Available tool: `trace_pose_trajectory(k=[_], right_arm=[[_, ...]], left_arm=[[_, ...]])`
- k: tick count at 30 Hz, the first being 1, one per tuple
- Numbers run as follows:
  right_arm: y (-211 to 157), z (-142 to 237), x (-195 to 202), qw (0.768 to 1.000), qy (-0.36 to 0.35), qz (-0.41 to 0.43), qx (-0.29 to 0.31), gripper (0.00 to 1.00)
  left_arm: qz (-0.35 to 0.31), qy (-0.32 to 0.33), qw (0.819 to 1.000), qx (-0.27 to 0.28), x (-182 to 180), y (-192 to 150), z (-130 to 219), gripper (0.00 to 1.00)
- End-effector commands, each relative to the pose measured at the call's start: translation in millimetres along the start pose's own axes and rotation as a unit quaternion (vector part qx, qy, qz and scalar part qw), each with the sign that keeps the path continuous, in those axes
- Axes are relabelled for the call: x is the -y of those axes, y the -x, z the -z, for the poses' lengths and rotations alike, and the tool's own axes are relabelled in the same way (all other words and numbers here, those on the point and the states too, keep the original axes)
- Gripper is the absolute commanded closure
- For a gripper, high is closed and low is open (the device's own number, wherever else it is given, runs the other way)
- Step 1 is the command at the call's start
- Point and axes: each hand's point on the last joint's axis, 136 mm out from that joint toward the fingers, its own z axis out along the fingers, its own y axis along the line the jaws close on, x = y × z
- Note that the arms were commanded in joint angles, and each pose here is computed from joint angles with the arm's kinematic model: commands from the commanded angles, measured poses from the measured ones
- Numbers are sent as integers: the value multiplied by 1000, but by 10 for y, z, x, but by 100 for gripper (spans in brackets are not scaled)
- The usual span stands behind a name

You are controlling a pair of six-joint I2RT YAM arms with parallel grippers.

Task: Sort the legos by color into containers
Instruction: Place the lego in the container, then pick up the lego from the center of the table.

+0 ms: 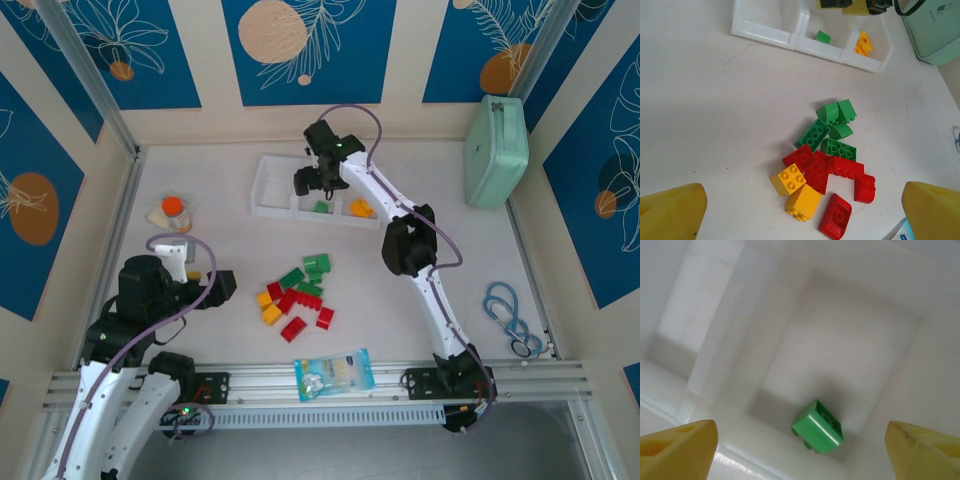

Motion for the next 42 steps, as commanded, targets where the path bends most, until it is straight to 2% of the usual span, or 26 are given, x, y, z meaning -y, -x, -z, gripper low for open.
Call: trace_pose_trajectory(k=[1, 6, 10, 12, 18, 24, 37, 42], right_arm=[[68, 544, -62, 999, -10, -3, 38, 1], [-121, 911, -84, 999, 11, -35, 36, 1], [-472, 1070, -152, 997, 41, -59, 10, 1], [-704, 1069, -201, 997, 53, -58, -6, 1], [-1422, 923, -299, 994, 75, -49, -58, 10], [-1844, 660, -381, 992, 63, -18, -106, 23], [-1923, 272, -388, 990, 32, -7, -140, 37], [-1924, 171, -337, 989, 14, -4, -149, 40]], left_arm=[[-8, -11, 1000, 2, 36, -3, -16, 0], [-7, -10, 1000, -1, 28, -12, -24, 0], [-6, -9, 1000, -6, 24, -16, -38, 0], [-5, -7, 1000, -8, 15, -20, -47, 0], [-4, -6, 1000, -8, 10, -20, -50, 0], [-3, -7, 1000, -10, 14, -24, -56, 0], [-5, -9, 1000, -7, 22, -20, -44, 0], [-5, -11, 1000, -6, 30, -15, -39, 0]])
